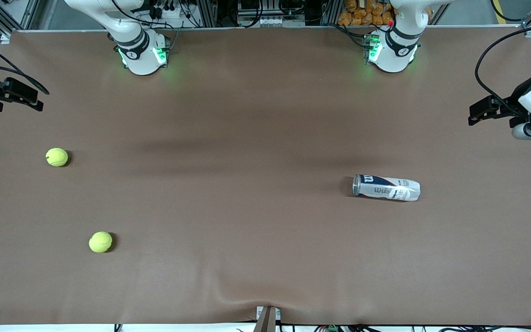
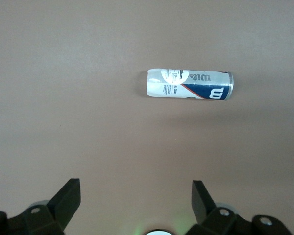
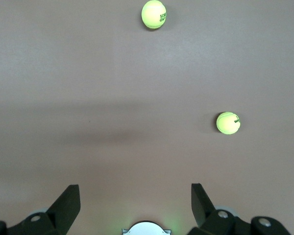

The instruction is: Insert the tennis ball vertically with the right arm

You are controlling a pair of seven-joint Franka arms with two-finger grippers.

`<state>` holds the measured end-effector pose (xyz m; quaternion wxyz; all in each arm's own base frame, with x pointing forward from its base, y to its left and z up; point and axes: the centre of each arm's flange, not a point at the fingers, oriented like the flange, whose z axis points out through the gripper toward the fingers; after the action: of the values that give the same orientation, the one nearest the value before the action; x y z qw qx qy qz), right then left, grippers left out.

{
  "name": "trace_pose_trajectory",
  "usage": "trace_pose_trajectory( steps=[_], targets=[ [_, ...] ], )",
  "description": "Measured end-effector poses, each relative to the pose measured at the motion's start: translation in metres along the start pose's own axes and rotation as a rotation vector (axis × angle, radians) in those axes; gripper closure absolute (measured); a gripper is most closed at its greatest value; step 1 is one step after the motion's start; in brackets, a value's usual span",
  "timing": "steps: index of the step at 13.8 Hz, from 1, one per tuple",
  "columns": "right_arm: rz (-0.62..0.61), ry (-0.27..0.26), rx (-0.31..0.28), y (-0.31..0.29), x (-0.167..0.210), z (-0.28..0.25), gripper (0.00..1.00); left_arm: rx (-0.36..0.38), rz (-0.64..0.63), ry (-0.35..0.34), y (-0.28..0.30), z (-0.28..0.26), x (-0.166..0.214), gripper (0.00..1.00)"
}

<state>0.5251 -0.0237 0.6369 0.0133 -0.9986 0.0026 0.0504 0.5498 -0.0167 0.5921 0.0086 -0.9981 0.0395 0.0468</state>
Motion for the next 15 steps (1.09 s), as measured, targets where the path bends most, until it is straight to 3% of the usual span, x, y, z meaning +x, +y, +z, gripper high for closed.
trace_pose_trajectory(
  steps=[15],
  targets=[
    [-0.012, -0.021, -0.002, -0.007, 0.006, 0.010, 0.00, -0.003, 0.005, -0.036, 0.002, 0.018, 0.003, 0.00]
  ],
)
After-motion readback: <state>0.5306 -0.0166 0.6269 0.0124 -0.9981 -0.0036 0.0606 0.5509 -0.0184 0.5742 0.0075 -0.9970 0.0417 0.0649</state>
